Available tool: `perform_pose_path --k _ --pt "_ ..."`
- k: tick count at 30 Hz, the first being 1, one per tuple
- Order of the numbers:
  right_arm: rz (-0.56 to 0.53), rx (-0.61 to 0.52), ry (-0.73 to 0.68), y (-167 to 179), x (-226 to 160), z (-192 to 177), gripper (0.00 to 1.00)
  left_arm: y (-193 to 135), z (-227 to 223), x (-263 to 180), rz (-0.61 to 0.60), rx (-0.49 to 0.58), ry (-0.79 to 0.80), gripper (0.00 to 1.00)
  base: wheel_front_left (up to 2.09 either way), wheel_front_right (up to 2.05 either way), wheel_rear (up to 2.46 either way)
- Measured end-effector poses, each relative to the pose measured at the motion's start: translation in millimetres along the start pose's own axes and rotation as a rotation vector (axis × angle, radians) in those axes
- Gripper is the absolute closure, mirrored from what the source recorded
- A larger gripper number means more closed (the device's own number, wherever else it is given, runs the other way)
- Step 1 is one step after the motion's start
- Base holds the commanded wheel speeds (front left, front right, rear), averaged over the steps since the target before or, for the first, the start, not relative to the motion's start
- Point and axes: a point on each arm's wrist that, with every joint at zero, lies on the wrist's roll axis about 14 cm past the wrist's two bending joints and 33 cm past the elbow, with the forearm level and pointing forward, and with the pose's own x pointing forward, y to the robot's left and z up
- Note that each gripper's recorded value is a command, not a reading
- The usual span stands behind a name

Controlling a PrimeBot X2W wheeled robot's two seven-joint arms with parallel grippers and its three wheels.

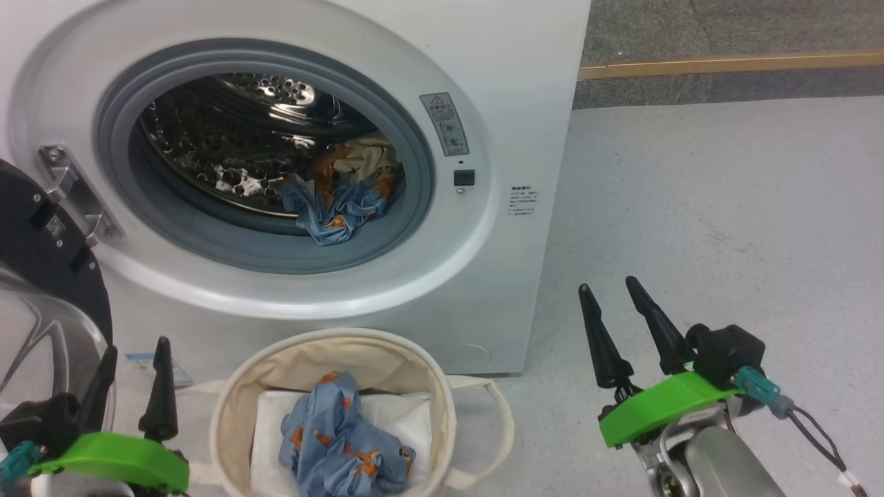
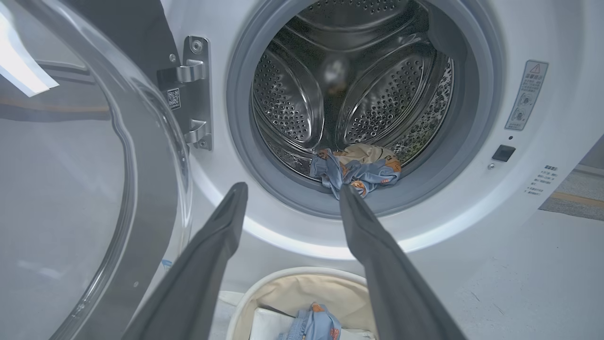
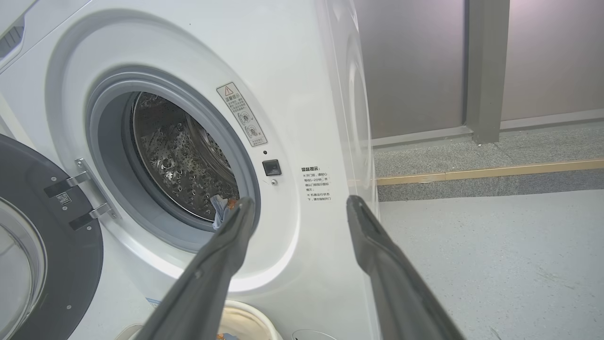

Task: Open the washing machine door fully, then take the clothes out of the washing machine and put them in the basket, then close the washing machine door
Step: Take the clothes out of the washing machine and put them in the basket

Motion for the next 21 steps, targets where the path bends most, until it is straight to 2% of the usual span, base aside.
perform_pose_path --k 21 --pt "-0.001 0.000 0.019 -0.6 1.2 -6.5 0.00 2.7 -12.7 -0.9 0.000 -0.005 0.034 0.00 0.00 0.00 0.00"
